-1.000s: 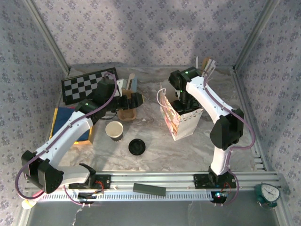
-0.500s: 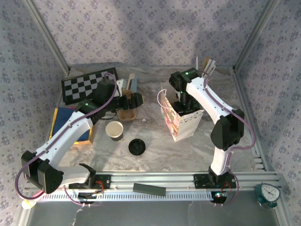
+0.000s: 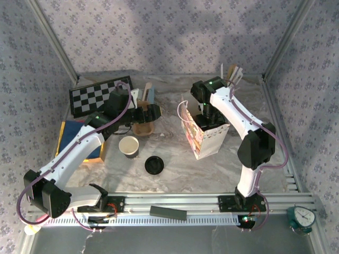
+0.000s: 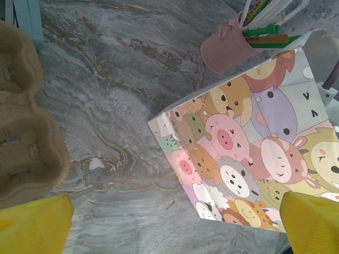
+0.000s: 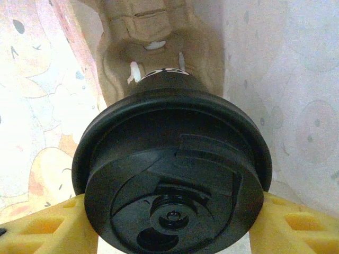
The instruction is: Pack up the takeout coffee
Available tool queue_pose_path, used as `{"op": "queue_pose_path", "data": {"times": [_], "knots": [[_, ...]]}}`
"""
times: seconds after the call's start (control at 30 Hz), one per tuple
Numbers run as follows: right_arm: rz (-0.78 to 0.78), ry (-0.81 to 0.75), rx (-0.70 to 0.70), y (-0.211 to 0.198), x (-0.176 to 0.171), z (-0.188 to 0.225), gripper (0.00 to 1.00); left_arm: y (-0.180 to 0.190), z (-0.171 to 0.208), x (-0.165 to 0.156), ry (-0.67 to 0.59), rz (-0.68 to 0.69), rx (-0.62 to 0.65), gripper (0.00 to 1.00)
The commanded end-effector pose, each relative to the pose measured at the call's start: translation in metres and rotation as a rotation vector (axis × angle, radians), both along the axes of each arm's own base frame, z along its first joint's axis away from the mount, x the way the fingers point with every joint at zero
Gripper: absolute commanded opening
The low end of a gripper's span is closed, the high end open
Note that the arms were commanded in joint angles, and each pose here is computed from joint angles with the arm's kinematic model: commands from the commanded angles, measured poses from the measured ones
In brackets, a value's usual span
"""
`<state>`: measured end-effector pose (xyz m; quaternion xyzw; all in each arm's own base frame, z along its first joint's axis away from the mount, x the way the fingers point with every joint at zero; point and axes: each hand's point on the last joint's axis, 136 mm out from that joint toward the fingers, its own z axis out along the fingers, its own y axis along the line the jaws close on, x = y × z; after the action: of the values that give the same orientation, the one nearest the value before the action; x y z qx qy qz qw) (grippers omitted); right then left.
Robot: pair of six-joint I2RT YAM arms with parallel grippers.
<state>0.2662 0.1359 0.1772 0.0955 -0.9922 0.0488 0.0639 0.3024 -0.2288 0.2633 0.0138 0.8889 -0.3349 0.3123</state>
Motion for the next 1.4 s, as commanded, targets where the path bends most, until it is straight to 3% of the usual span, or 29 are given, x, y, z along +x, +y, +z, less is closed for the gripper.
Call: {"op": "queue_pose_path", "data": {"times": [0.0,1.37], "knots": [[-0.020,0.031,-0.016,-0.009,-0.015,0.009,0.65,0.001,0.010,-0.001,-0.025,-0.001,-0.026,1.00],[-0.002,0.015,-0.013,-0.003,-0.001,0.014,0.65,0.000,0.010,0.001,-0.028,-0.003,-0.023,1.00]]}}
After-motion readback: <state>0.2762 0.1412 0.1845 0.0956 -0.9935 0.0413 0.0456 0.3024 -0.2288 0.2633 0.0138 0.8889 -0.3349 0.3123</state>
